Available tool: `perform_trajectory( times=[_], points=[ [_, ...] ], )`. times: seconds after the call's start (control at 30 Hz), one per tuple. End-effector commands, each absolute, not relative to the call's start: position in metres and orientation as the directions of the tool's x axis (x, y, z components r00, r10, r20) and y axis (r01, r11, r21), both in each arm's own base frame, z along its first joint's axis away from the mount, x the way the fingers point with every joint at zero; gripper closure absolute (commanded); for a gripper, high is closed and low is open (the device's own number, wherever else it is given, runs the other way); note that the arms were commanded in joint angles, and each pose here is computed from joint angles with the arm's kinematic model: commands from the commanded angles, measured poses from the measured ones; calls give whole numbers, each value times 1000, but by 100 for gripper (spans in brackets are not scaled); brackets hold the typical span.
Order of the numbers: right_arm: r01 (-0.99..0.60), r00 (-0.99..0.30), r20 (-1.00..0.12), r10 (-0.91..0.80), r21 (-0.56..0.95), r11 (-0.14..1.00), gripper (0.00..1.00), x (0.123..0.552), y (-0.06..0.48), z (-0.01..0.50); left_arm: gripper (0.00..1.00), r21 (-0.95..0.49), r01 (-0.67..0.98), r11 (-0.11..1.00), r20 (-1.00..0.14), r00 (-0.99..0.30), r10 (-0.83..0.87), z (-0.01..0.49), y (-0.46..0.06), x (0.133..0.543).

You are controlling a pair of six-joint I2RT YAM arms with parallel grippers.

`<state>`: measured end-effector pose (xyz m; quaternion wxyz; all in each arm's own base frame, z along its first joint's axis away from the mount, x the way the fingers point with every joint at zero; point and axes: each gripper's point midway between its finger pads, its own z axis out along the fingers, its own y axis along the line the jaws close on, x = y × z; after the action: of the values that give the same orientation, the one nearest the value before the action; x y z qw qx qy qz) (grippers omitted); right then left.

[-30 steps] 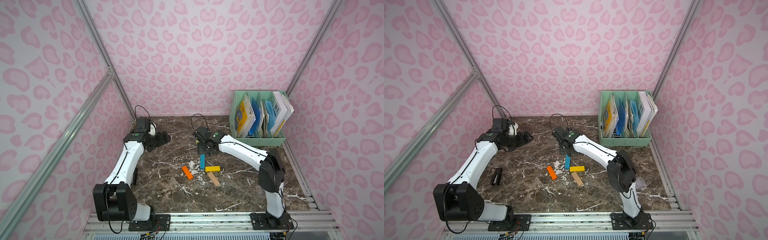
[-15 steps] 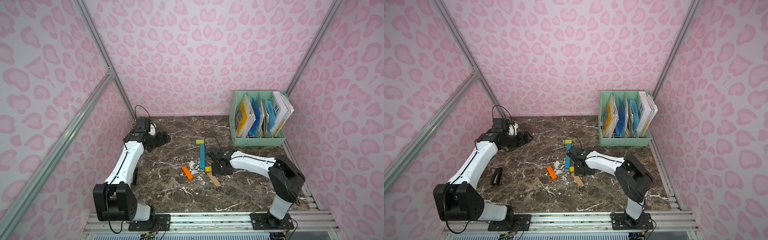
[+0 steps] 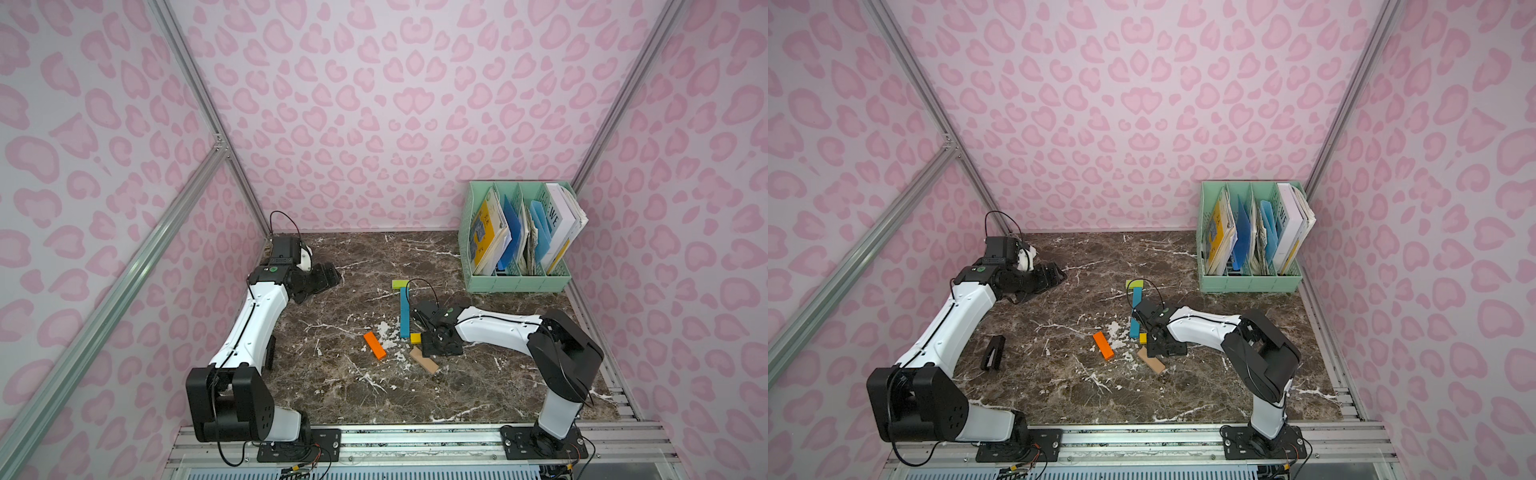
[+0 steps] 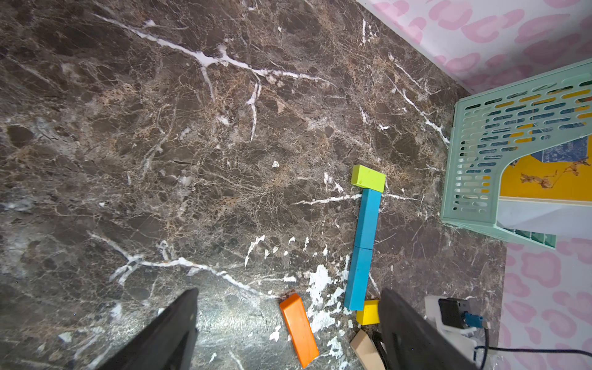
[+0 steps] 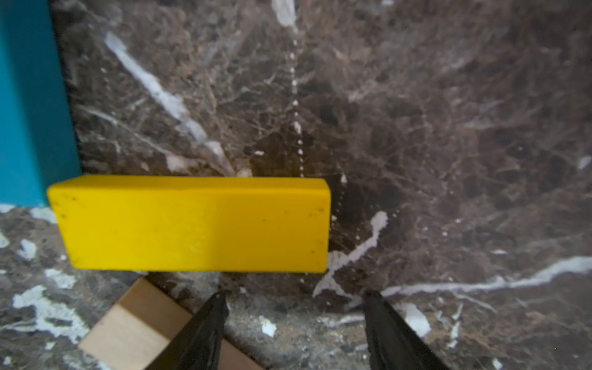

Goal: Assemble a giraffe with building blocks
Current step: Assemble the building block at the center of the board.

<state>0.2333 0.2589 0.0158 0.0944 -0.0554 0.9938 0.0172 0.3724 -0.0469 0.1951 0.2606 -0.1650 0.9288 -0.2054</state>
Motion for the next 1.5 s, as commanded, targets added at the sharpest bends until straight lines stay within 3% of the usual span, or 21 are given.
perform_trajectory(
  times=[0.0, 1.27, 1.47],
  points=[
    [-90, -979, -185, -88, 4, 996, 30, 236, 255, 9, 10, -460, -192, 867, -425, -810, -405, 196, -46, 374],
    [-99, -976, -197, -96, 7, 995, 31, 261, 265, 9, 10, -462, -192, 866, -422, -811, -405, 195, -46, 374],
    [-163, -960, -234, -157, 7, 987, 30, 250, 275, 23, 10, -460, -192, 867, -425, -810, -405, 196, -46, 373]
  ],
)
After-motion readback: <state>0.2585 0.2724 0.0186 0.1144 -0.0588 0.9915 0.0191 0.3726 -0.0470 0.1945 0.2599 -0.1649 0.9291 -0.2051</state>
